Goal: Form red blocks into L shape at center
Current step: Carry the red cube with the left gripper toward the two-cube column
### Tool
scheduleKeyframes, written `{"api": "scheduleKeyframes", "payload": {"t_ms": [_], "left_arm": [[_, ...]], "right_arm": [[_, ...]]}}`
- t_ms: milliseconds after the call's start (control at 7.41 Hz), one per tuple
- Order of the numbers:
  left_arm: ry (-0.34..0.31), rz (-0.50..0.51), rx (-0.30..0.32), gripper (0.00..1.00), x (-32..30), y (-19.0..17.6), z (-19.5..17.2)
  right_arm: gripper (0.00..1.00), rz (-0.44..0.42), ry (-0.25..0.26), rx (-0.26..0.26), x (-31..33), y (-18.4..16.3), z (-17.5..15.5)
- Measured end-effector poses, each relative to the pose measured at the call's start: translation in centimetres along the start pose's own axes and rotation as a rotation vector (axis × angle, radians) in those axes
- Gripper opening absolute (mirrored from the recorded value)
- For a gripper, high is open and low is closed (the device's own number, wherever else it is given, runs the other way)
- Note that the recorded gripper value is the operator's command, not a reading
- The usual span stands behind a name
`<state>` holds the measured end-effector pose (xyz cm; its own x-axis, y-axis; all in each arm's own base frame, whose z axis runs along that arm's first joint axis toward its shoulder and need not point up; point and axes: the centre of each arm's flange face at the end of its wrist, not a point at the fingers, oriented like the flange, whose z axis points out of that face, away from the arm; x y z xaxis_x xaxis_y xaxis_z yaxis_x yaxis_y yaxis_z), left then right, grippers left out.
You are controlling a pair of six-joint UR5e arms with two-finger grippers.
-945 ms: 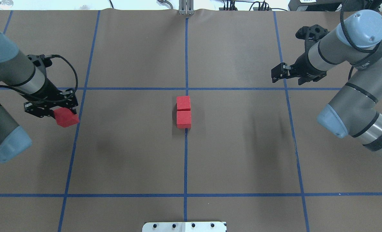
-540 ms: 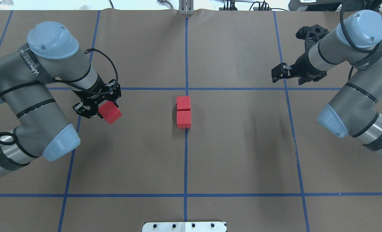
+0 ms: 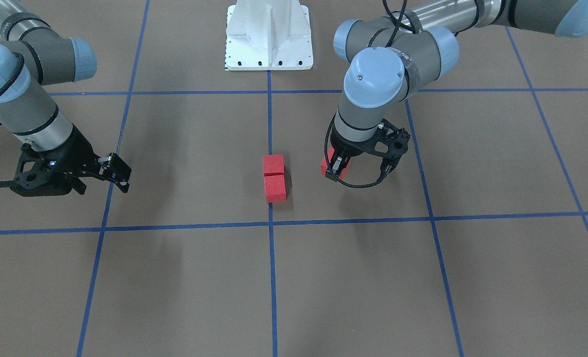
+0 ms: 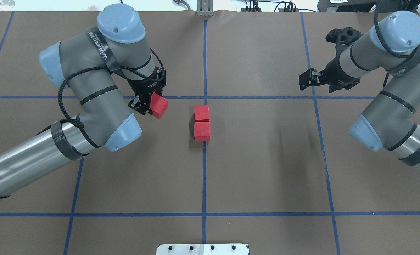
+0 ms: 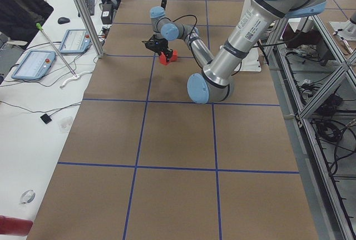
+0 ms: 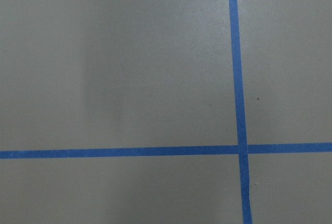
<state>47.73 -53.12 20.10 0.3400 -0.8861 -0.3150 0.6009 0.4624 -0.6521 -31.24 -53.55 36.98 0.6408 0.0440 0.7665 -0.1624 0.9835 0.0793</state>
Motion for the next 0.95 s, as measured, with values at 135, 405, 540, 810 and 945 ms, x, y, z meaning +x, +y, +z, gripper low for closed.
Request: {"api": "scheduleKeyframes", "payload": {"t_ms": [135, 405, 540, 810, 945], "left_arm": [[0.002, -0.040, -0.007, 0.00, 0.2, 1.0, 0.0], [0.019, -0.118, 0.000, 0.00, 0.9, 2.6, 0.1], [0.024, -0.151, 0.011, 0.00, 1.5, 3.4, 0.6], [0.021, -0.241, 0.029, 0.00, 2.7, 5.1, 1.8], [0.031, -0.279, 0.044, 0.00, 2.9, 6.3, 3.1]], "right_arm": [[1.00, 0.000, 0.002, 0.003, 0.0, 0.0, 0.0], [1.00, 0.001, 0.004, 0.005, 0.1, -0.1, 0.0], [1.00, 0.001, 0.005, 0.005, 0.1, -0.1, 0.0], [1.00, 0.003, 0.010, 0.009, 0.2, -0.1, 0.2], [1.00, 0.004, 0.016, 0.016, 0.3, -0.2, 0.2]]}}
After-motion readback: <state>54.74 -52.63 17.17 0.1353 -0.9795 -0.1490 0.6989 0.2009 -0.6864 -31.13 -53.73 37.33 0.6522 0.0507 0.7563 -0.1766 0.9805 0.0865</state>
